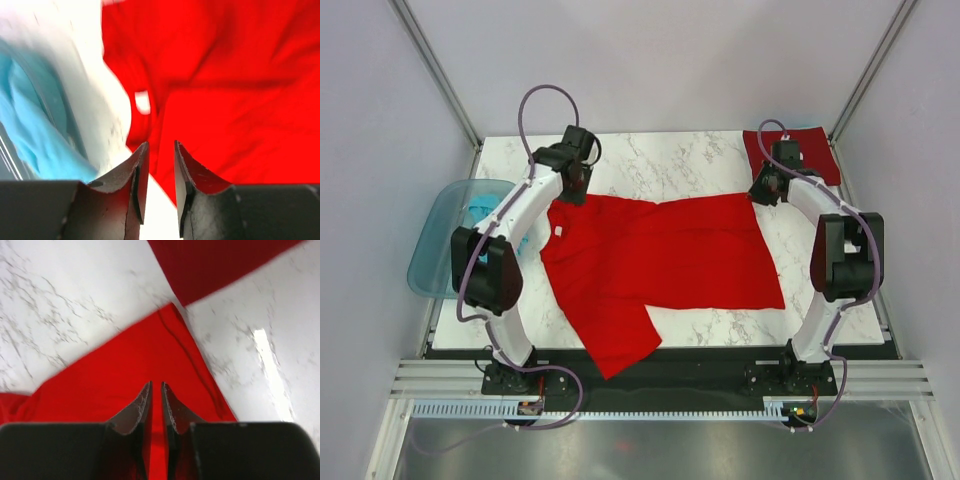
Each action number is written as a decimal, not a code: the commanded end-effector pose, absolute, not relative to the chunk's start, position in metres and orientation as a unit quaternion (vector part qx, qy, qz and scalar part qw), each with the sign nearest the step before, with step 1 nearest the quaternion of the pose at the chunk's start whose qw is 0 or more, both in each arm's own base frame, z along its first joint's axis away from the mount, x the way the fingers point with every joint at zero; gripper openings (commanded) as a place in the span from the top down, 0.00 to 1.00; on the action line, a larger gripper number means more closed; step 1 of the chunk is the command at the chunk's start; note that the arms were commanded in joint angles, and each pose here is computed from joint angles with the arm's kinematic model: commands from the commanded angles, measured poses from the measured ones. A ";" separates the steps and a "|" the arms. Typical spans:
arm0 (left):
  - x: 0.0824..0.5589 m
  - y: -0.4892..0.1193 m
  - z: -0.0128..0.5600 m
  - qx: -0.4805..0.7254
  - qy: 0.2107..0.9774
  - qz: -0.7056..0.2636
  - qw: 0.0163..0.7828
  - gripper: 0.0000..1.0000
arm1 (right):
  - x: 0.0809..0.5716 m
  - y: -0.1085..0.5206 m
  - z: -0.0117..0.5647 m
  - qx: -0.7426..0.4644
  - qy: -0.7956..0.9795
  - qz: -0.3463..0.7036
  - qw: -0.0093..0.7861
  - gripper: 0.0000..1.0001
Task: Fold and stack the t-shirts
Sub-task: Fold the tshirt
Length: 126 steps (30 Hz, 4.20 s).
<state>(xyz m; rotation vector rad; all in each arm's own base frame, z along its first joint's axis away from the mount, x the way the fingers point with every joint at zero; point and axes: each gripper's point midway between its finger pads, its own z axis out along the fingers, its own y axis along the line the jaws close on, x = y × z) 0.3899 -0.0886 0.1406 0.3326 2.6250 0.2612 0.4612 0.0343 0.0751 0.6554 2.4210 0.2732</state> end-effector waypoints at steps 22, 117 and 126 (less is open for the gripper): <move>0.510 -0.048 0.018 -0.004 0.964 0.181 0.196 0.67 | 0.535 0.018 0.033 0.204 0.914 0.005 0.351 0.83; 0.539 -0.117 0.093 -0.028 0.945 -0.028 0.324 0.69 | 0.487 0.035 0.060 0.258 0.906 -0.022 0.335 0.72; 0.559 -0.096 0.040 -0.045 0.953 0.017 0.299 0.68 | 0.478 0.024 0.039 0.247 0.913 -0.063 0.318 0.72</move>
